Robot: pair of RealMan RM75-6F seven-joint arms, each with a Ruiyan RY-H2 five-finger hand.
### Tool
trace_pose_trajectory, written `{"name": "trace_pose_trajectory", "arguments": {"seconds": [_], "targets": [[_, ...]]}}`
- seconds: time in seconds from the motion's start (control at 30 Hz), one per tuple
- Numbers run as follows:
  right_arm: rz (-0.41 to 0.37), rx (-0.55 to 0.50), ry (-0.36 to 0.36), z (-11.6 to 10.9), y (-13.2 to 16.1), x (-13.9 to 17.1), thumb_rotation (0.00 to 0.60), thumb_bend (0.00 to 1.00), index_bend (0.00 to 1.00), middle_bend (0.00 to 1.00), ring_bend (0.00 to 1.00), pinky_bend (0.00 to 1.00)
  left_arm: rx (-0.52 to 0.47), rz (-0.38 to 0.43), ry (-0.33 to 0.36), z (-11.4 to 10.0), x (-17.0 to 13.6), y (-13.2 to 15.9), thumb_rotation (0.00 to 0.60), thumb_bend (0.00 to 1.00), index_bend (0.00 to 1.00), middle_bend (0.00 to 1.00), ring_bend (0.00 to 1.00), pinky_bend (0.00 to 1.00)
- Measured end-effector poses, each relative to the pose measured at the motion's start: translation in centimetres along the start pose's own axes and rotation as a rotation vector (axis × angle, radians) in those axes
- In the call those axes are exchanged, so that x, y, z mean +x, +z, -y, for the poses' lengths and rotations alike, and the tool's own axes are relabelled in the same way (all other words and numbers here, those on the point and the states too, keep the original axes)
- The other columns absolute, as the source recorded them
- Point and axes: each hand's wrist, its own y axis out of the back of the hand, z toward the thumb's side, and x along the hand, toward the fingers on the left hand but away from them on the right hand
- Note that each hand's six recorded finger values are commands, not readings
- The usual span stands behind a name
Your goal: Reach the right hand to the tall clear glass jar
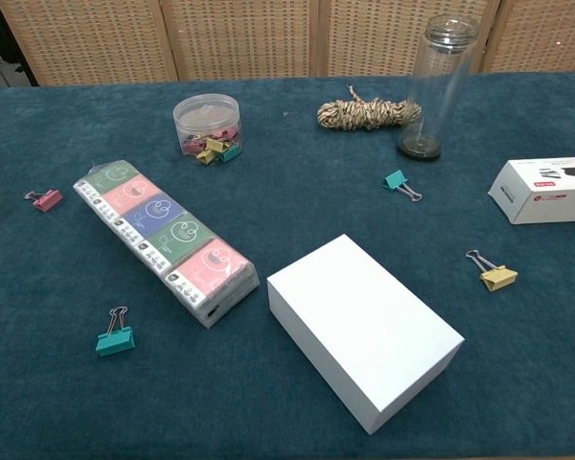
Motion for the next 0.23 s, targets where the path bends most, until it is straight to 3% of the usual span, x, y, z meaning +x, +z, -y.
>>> {"name": "trace_pose_trajectory", "arguments": {"seconds": [0.23], "targets": [[0.045, -0.057, -0.019, -0.3, -0.6, 4.9, 0.6, 0.0, 0.0, 0.0, 0.0, 0.0, 0.01, -0.004, -0.001, 0.3, -0.1, 0.1, 0.6, 0.08, 0.0, 0.0, 0.0, 0.0]]}}
